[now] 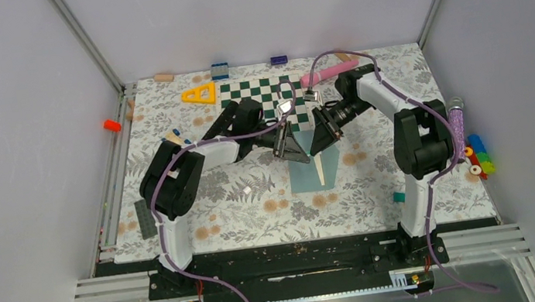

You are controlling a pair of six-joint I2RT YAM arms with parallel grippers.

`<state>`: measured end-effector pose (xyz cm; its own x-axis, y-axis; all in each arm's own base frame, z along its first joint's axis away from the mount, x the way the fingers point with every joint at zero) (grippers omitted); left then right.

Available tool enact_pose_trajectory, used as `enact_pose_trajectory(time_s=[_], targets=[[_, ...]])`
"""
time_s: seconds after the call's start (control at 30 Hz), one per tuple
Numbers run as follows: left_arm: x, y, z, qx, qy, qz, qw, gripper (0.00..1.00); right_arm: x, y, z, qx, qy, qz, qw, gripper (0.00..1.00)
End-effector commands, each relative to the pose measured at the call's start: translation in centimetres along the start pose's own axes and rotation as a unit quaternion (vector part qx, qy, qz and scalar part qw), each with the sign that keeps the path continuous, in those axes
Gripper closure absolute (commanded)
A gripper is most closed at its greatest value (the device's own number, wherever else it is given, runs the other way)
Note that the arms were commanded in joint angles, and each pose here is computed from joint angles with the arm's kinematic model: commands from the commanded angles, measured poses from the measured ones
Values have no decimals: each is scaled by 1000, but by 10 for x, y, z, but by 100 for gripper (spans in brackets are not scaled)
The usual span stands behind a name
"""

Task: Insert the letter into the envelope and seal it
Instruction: Place the solid glue at the center of the board.

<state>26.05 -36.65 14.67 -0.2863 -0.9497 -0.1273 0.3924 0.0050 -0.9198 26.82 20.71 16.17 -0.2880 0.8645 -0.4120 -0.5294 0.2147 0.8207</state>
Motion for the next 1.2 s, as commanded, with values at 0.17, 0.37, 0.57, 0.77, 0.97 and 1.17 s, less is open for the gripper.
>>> enact_pose_trajectory(time_s=[0.17,0.37,0.57,0.77,0.97,1.17], targets=[[0,-33,15,72,-6,-28,997,50,-3,-2,4,2,-1,3,1000,100],[0,-39,15,74,-6,-49,996,56,0,-11,3,21,4,6,1000,100],[1,-47,14,69,-2,-76,995,72,-1,-10,6,16,1,6,1000,99],[1,-49,15,66,-3,-82,994,88,-4,-9,9,12,-4,1,1000,87],[-2,-44,21,64,-18,-59,996,87,-16,-23,13,-2,-17,-72,997,50],[-30,-14,41,77,-52,58,994,86,-67,-49,25,-13,-68,-249,966,1]])
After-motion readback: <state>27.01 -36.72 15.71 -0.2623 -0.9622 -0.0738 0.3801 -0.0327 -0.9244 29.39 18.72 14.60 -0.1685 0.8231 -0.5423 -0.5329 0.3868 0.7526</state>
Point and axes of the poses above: each gripper's point midway between its finger pads, its own x axis out along the fingers, its own y axis along the line the jaws close on, z = x × y, the point moved 1 cm from there along -x, back along the fingers, and after that the axes turned 5 degrees about -x, right-handed, at the moved point
